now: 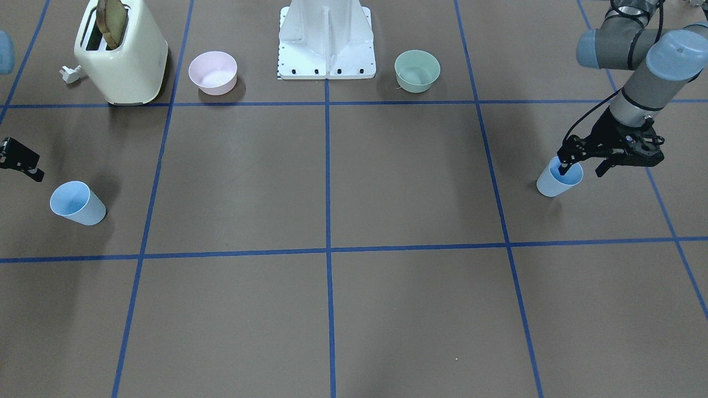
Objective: Stack blue cups with both arms
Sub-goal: 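Lower the left gripper onto its cup while the right gripper descends too, then carry the left gripper's cup toward center while the right gripper grasps its cup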
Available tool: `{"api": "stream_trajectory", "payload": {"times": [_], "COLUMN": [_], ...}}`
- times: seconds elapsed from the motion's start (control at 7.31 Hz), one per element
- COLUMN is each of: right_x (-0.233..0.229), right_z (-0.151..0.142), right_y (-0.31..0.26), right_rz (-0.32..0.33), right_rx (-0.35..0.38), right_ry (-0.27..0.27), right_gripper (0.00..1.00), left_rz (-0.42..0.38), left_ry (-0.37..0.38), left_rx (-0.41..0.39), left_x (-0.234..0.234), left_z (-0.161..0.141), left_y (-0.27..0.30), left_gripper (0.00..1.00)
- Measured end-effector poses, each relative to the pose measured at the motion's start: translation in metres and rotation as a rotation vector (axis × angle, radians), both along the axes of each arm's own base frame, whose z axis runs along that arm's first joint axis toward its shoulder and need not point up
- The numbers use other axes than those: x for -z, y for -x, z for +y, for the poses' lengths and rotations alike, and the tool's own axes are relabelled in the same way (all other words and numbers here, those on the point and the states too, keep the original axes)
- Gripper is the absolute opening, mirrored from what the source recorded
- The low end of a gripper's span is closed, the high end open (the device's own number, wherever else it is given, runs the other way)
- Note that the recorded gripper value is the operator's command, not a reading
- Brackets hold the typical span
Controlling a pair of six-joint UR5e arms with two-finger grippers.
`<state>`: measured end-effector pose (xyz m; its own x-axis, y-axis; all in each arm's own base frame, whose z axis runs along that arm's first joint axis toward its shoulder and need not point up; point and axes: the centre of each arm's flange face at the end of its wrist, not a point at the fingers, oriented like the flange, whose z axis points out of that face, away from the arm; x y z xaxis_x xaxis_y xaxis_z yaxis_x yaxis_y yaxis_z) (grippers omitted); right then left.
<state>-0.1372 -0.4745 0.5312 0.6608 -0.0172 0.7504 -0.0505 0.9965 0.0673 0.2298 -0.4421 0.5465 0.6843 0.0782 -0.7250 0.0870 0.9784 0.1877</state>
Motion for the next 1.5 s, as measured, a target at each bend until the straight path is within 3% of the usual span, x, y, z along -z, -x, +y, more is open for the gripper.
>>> {"api": "stream_trajectory", "payload": {"times": [0.14, 0.27, 0.96, 1.23, 1.5], "right_x": [0.0, 0.0, -0.014, -0.017, -0.017], "right_z": [0.0, 0.0, -0.002, -0.016, -0.03], "right_y": [0.0, 0.0, 0.008, 0.021, 0.034], "right_rz": [0.001, 0.001, 0.014, 0.017, 0.021], "right_rx": [0.0, 0.001, 0.014, 0.023, 0.029], "right_ry": [0.0, 0.0, 0.022, 0.028, 0.03], "right_gripper": [1.0, 1.0, 1.0, 1.0, 1.0], "left_rz": [-0.002, -0.003, 0.025, 0.052, 0.051], "left_ry": [0.001, 0.003, -0.008, 0.007, 0.031], "left_rx": [-0.009, -0.014, -0.032, -0.056, -0.054], "left_x": [-0.001, -0.002, 0.018, 0.06, 0.13], "left_z": [0.002, 0.004, -0.001, -0.013, -0.026], "left_y": [-0.004, -0.007, -0.015, -0.029, -0.041], "left_gripper": [0.17, 0.0, 0.0, 0.0, 0.0]}}
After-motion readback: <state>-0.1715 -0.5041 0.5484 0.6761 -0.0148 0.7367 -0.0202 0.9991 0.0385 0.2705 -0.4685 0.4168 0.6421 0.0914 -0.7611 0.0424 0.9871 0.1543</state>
